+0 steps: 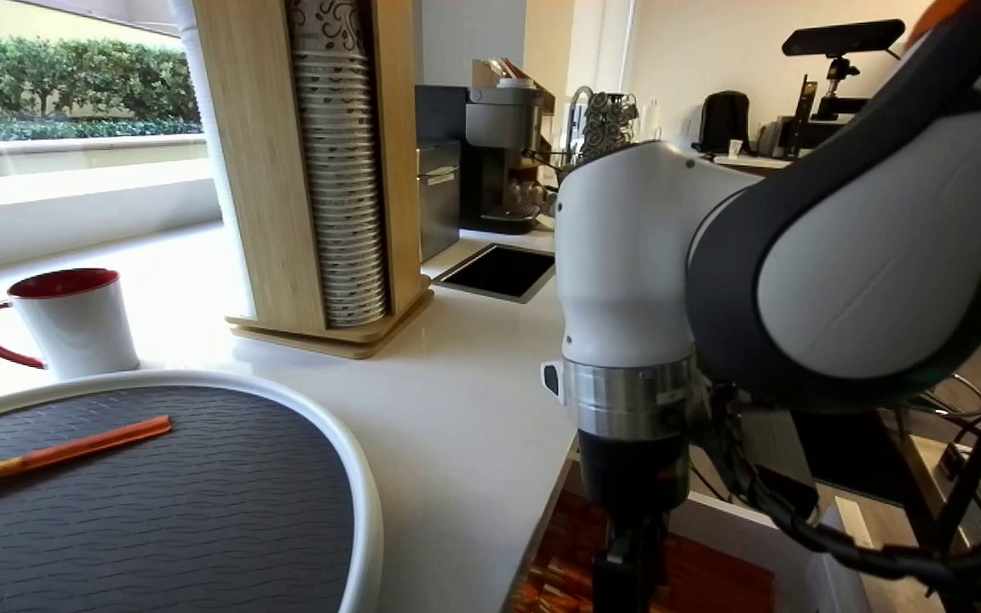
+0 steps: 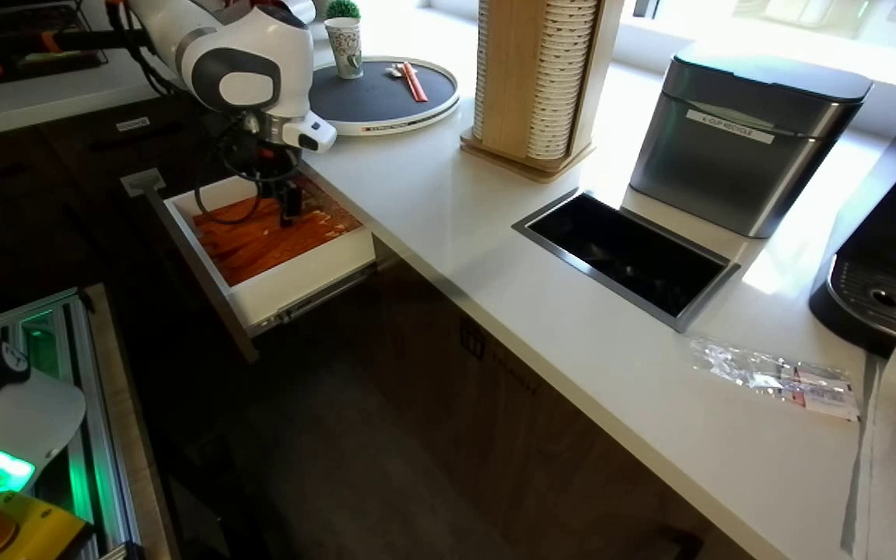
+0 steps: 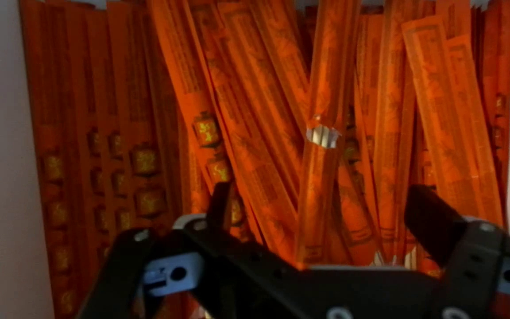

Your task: Remove one orange object from the sink and put it in the bin

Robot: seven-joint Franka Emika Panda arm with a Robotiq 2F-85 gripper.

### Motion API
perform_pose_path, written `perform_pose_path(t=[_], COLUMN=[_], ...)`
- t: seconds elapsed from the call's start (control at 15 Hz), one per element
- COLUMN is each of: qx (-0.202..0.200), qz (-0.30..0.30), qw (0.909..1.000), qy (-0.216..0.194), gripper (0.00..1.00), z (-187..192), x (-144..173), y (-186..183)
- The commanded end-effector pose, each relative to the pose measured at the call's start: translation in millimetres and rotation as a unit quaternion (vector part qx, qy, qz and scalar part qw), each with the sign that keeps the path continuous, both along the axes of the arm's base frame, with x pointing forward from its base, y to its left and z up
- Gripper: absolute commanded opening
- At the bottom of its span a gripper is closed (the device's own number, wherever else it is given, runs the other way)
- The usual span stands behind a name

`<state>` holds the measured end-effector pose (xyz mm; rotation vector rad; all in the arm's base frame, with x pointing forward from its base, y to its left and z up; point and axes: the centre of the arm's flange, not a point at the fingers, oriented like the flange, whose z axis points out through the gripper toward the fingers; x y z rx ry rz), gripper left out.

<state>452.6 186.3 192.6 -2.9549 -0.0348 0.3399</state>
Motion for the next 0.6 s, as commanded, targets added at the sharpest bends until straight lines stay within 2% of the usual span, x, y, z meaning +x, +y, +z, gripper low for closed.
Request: perform_pose_path(t=[0.0,0.07,0.2,0.27,0.4,0.47,0.53], qx=[-0.008,-0.01,-0.013,-0.014,-0.017,-0.018,-0.02], qz=[-0.04,-0.044,-0.047,-0.048,-0.047,-0.045,-0.044], qw=[0.9991,0.999,0.9988,0.9987,0.9988,0.9988,0.9988], qy=[0.001,0.001,0.003,0.003,0.003,0.004,0.002], gripper=[0.96,0.98,0.93,0.89,0.71,0.74,0.67], z=[-21,-23,-26,-27,-28,-28,-28], x=[0,1,6,8,13,16,18], y=[2,2,4,6,9,11,12])
